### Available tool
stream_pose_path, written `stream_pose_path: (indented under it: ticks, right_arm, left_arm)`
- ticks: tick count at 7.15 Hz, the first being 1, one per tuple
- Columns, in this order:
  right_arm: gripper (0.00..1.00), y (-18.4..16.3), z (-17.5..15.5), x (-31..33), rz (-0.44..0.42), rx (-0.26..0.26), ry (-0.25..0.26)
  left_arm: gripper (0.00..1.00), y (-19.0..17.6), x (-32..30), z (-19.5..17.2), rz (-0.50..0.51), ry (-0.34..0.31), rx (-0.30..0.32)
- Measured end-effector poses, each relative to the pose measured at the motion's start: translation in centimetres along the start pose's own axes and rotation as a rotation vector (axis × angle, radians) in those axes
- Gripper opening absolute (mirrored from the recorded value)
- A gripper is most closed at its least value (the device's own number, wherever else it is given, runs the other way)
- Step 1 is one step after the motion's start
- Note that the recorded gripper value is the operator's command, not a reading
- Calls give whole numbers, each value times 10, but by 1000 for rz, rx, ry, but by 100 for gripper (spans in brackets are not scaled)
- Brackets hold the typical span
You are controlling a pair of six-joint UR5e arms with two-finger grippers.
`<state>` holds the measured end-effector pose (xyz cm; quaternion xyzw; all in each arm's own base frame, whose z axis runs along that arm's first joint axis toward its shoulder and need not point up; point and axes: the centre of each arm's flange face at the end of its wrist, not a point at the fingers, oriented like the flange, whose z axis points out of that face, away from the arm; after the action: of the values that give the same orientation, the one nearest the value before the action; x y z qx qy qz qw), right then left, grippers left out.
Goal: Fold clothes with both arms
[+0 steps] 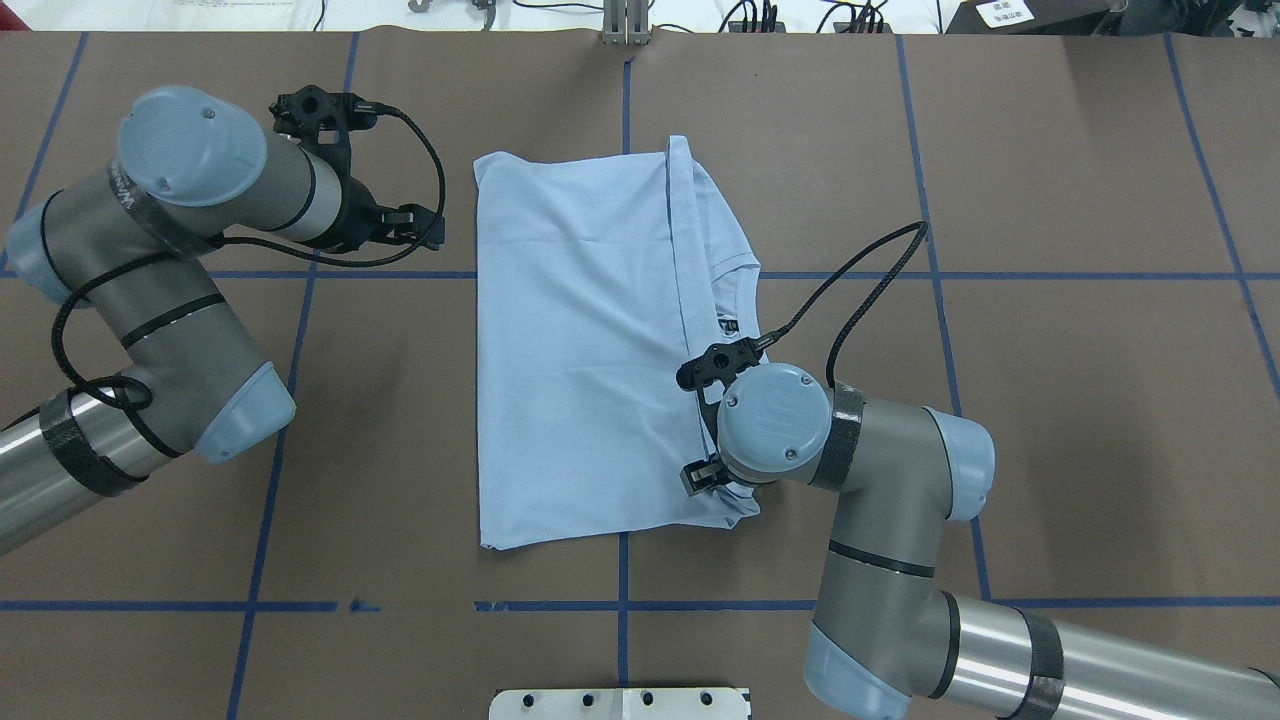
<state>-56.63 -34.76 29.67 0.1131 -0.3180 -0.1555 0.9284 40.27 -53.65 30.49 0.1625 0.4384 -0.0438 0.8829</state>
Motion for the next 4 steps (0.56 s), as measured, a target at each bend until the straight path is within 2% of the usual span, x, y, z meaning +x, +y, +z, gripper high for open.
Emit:
stream_pose_path:
  ticks: [4]
  right_arm:
    - [100, -13, 5, 42, -10, 5, 42]
  left_arm:
    - [100, 7, 8, 3, -18, 9, -9]
